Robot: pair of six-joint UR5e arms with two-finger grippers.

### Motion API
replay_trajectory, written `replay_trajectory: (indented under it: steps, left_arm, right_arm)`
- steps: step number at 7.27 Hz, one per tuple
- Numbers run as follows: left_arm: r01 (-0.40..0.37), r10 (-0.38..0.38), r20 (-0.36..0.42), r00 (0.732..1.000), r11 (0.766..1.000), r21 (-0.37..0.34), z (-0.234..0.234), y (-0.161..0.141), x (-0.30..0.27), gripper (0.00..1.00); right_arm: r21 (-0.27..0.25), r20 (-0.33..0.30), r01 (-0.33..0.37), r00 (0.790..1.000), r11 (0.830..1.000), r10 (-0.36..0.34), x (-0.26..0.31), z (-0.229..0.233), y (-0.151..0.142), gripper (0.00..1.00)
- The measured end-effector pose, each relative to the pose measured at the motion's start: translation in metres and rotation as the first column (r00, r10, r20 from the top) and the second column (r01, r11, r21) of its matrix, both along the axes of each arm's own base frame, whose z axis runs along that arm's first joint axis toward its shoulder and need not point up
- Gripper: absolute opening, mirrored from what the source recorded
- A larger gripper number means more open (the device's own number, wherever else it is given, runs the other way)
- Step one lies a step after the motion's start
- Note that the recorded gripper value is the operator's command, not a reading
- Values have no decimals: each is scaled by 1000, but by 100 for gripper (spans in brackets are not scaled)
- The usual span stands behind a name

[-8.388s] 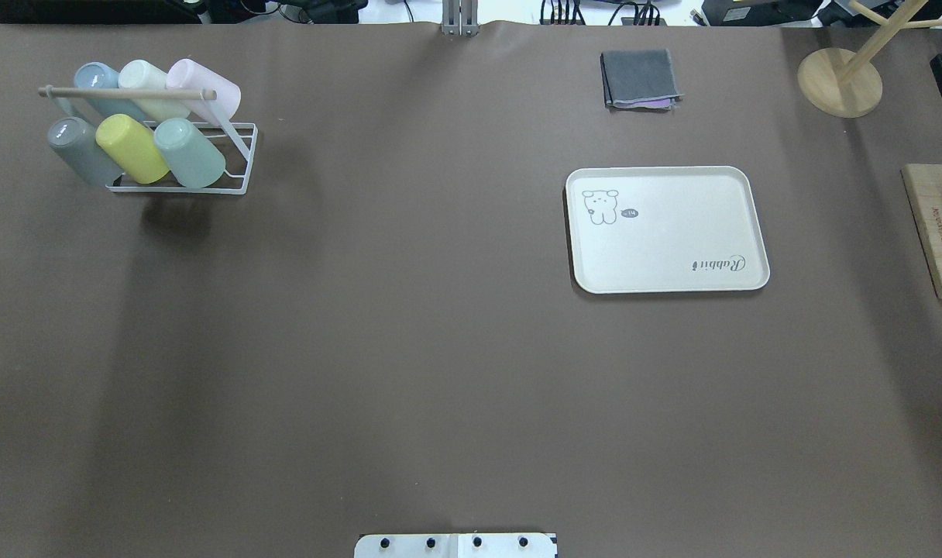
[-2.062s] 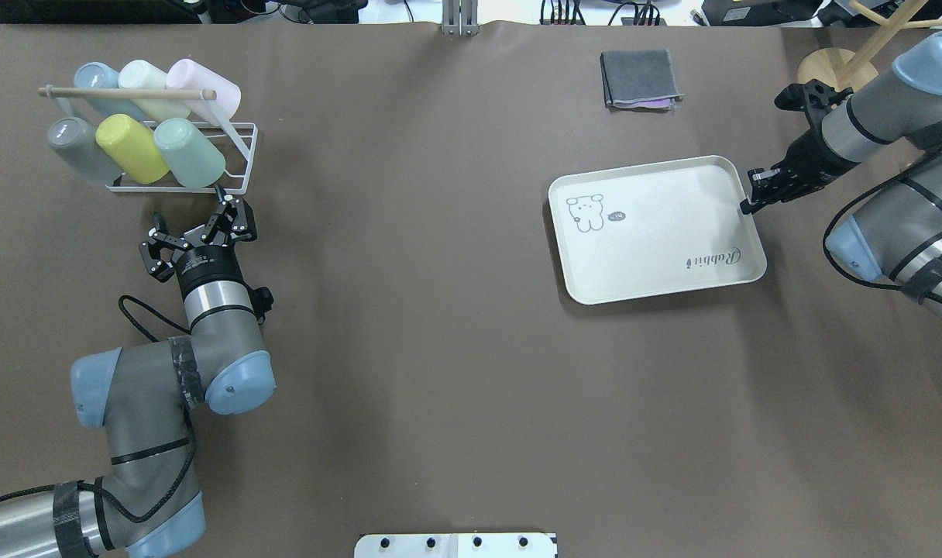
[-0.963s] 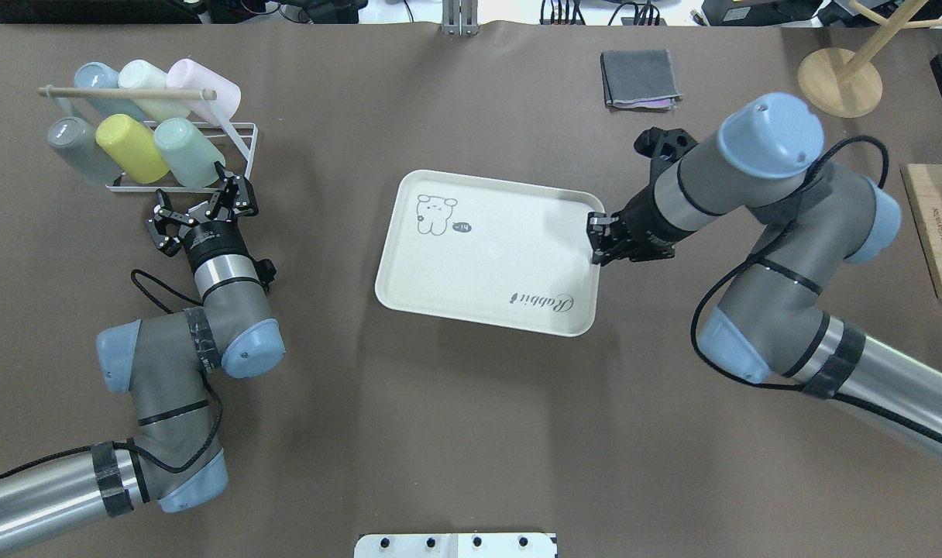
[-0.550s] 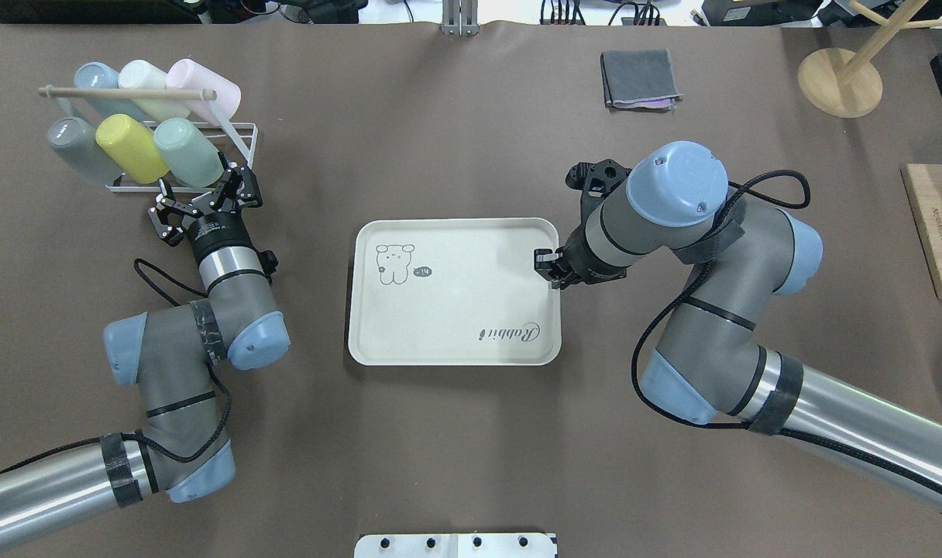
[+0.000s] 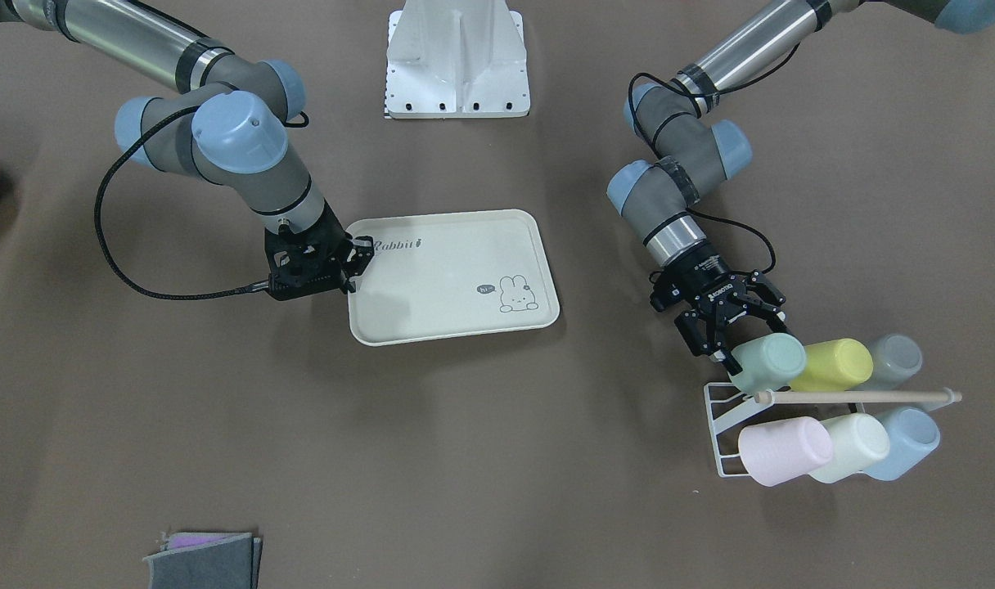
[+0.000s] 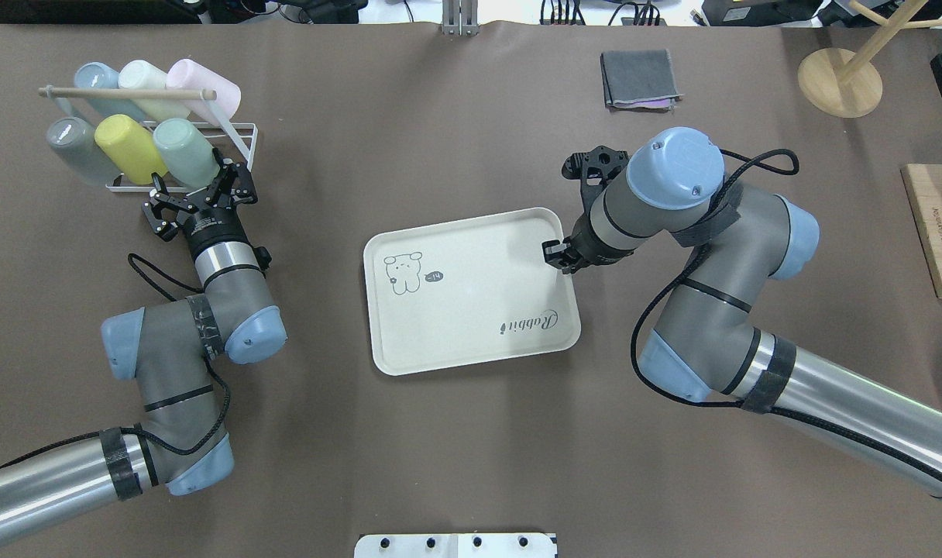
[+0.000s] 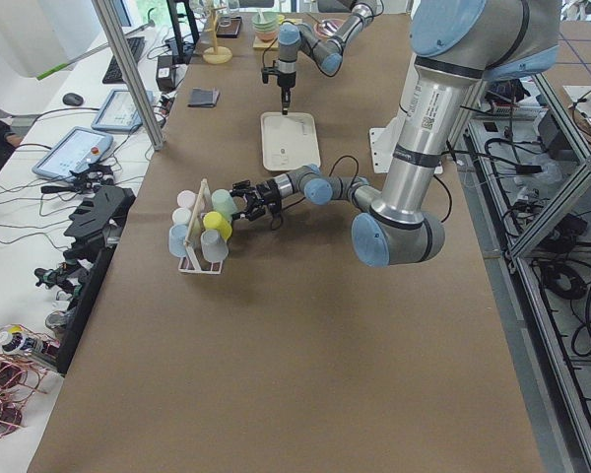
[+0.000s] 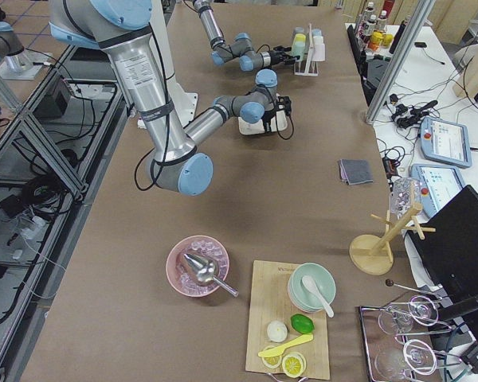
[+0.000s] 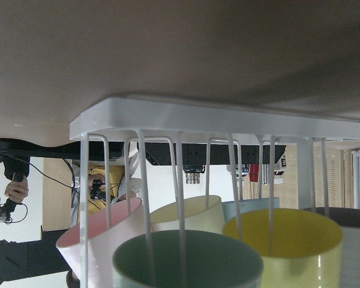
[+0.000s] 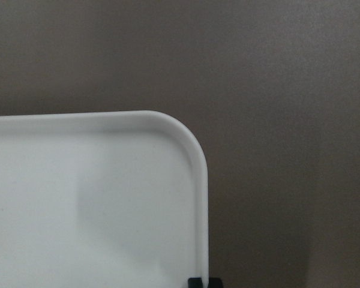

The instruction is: Pick up and place green cup on tray

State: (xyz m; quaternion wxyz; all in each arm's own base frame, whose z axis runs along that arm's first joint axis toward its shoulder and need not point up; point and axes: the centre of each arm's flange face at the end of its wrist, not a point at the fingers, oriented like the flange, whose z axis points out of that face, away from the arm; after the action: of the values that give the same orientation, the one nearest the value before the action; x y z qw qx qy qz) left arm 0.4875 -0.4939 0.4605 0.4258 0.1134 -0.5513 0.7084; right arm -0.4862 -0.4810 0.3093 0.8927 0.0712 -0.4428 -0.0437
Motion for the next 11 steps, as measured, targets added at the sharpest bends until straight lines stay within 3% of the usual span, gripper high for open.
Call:
replay_trajectory:
  steps: [1,3,6,8,11]
  left_arm:
    - [2,-2,-1,1000,1000,1,-2,-1,-1,29]
    - [1,-1,0,1000,1000,4,-10,-7,-9,14]
    - [-12,12,7,1000,1000,22,-25,-21,-27,10]
    - [-49,48,20,999,997,66,-45,-25,-44,10]
    - [-37,36,7,999,988,147,-42,-11,-77,7]
  right_arm:
    - [-17,1,-8,1000,1000,8,0,0,-3,0]
    - [-79,15,-39,999,996,40,1,-4,-9,0]
    - [-151,26,-88,995,985,93,-9,-20,-18,0]
    - [-162,27,-93,995,982,99,-12,-22,-18,0]
    - [-160,22,-76,996,984,81,-19,-16,-11,0]
